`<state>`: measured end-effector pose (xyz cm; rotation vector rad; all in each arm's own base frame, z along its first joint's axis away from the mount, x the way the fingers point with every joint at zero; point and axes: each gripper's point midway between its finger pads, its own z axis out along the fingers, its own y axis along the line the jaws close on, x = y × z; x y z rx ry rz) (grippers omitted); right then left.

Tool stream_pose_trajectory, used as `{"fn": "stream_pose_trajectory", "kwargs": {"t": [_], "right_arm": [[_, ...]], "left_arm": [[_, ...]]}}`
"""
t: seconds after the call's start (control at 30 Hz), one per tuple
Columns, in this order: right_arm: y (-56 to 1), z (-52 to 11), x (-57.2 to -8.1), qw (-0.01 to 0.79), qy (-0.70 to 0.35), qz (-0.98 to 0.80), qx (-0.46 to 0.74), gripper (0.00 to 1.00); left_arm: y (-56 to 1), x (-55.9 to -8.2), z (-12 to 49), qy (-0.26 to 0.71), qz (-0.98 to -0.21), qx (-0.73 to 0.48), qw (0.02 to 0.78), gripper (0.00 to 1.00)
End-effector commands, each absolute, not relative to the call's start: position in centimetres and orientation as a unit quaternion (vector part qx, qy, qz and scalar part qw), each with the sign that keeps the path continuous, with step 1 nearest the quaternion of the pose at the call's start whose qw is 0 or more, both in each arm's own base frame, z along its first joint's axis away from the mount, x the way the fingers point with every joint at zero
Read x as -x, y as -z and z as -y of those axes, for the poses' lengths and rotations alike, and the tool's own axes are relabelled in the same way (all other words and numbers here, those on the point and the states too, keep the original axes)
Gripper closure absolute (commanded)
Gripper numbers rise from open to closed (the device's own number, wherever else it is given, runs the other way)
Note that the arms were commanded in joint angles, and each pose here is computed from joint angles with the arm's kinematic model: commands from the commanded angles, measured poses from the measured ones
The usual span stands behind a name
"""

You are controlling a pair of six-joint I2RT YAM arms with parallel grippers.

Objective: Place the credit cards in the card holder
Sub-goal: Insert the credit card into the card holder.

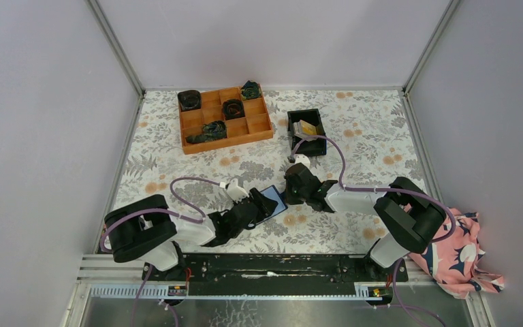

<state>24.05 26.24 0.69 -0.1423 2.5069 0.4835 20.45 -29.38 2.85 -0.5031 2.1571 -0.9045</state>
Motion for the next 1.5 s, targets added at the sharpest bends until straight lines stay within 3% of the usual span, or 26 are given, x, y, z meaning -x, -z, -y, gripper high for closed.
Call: {"fn": "stream_pose_trajectory", "kwargs": {"t": [0.0, 0.37, 0.73, 1.0, 1.47], "right_arm": [[4.9, -21.1, -18.4, 0.167, -0.088, -0.979, 0.078, 1.00], [2.8, -19.9, -19.0, 0.198, -0.072, -0.975, 0.070, 1.00], [-0.6, -19.8, -19.3, 0.241, -0.087, -0.964, 0.065, 0.85], [-4.4, -23.1, -18.0, 0.294, -0.155, -0.939, 0.093, 0.84], [-5.7, -29.2, -15.2, 0.347, -0.243, -0.895, 0.139, 0.79]], "left_arm": [[3.3, -17.9, 24.0, 0.228, -0.895, 0.167, 0.344, 0.36], [3.6, -18.4, 23.7, 0.254, -0.874, 0.208, 0.358, 0.41], [3.4, -18.2, 25.0, 0.297, -0.865, 0.209, 0.347, 0.40], [3.7, -17.9, 25.7, 0.323, -0.858, 0.222, 0.333, 0.38], [3.8, -17.1, 25.9, 0.369, -0.842, 0.246, 0.307, 0.35]]}}
